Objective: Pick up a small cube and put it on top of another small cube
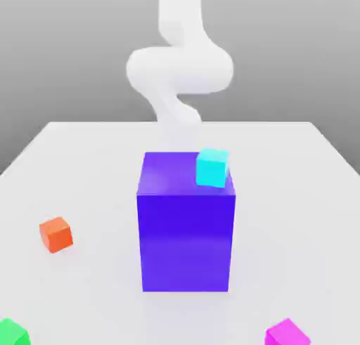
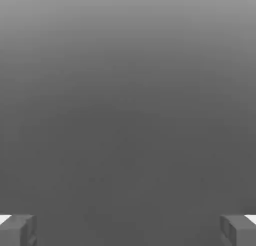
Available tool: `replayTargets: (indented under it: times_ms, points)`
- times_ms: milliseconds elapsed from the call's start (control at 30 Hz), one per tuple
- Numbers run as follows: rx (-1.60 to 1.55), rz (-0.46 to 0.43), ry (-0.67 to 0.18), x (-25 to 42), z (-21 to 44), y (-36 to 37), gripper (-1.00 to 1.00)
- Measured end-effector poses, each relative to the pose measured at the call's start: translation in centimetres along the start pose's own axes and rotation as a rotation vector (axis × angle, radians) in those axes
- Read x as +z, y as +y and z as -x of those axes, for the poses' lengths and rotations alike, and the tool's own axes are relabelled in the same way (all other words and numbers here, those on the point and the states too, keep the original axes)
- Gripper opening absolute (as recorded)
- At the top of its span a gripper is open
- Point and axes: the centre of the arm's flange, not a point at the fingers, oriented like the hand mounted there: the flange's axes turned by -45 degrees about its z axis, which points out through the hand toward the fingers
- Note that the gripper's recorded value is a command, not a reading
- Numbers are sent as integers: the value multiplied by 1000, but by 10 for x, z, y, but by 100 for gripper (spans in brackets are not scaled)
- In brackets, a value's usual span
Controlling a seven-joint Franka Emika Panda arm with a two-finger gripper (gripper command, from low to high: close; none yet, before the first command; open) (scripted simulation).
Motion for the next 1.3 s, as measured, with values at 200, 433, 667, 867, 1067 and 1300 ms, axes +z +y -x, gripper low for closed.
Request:
replayTargets:
  times_ms: [200,433,667,867,1067,1300]
  points:
    - [-93,-22,-152,107,3,-29,0]
    - [-204,-59,-321,226,35,-67,0]
    - [-325,-112,-488,332,99,-112,0]
    - [-412,-157,-631,410,174,-141,0]
    - [-466,-191,-717,476,250,-160,0]
    - [-468,-192,-719,495,268,-160,-100]
